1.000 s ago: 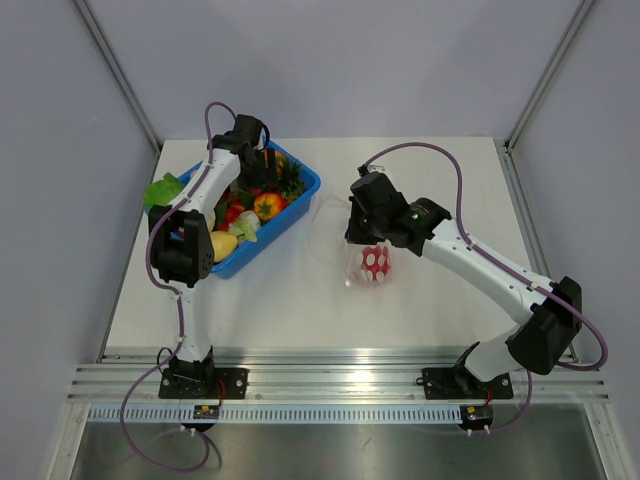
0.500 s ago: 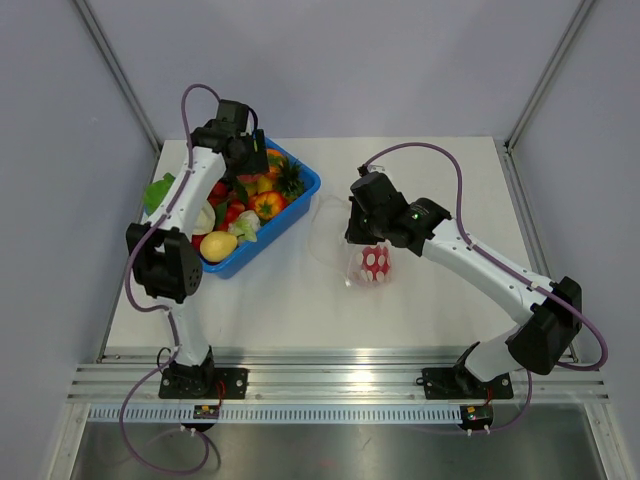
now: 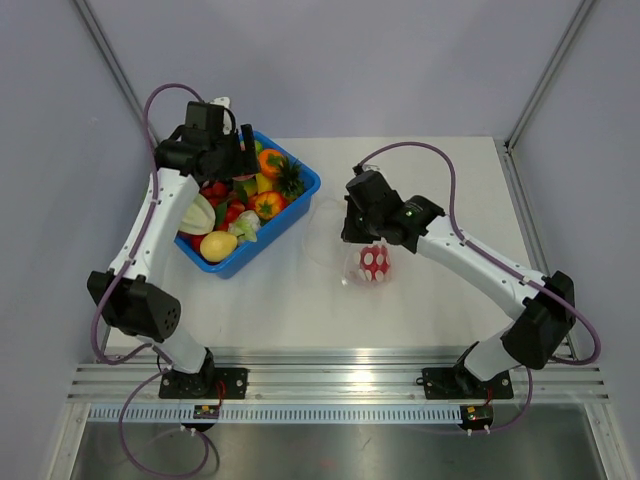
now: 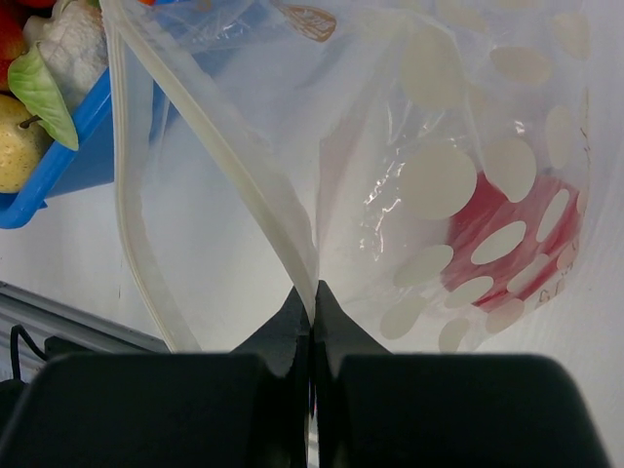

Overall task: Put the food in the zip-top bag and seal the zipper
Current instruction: Pick up the fake fruit from the bin, then place the fake fruit in the zipper food storage bag.

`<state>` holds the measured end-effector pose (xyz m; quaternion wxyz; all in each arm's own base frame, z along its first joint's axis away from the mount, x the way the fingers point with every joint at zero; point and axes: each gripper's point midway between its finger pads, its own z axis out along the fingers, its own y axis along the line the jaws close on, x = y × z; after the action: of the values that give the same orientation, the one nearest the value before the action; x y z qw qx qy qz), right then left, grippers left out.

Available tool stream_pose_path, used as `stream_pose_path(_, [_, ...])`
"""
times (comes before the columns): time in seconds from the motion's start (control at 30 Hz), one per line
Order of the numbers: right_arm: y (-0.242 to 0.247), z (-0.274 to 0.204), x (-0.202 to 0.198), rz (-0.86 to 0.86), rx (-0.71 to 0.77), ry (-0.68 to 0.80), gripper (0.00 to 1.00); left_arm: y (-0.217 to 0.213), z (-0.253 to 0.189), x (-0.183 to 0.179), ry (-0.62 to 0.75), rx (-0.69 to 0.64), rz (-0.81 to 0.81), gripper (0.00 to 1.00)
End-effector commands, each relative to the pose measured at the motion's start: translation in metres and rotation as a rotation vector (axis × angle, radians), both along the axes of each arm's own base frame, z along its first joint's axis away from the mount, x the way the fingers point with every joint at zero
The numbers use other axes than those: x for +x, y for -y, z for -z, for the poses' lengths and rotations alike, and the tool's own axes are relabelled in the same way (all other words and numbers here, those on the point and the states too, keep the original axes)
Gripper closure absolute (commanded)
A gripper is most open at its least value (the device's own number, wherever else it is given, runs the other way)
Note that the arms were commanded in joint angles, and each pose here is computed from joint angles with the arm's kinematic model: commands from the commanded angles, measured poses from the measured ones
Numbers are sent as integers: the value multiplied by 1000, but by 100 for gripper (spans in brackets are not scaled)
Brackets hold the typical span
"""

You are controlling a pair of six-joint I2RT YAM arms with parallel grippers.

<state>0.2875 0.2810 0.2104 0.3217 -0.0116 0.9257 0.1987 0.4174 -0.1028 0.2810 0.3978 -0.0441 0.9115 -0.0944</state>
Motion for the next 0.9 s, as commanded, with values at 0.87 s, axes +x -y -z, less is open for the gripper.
stream_pose_path(0.87, [-19,-38,16,-19,84,78,98,175,26,-125,-193,-434,581,54])
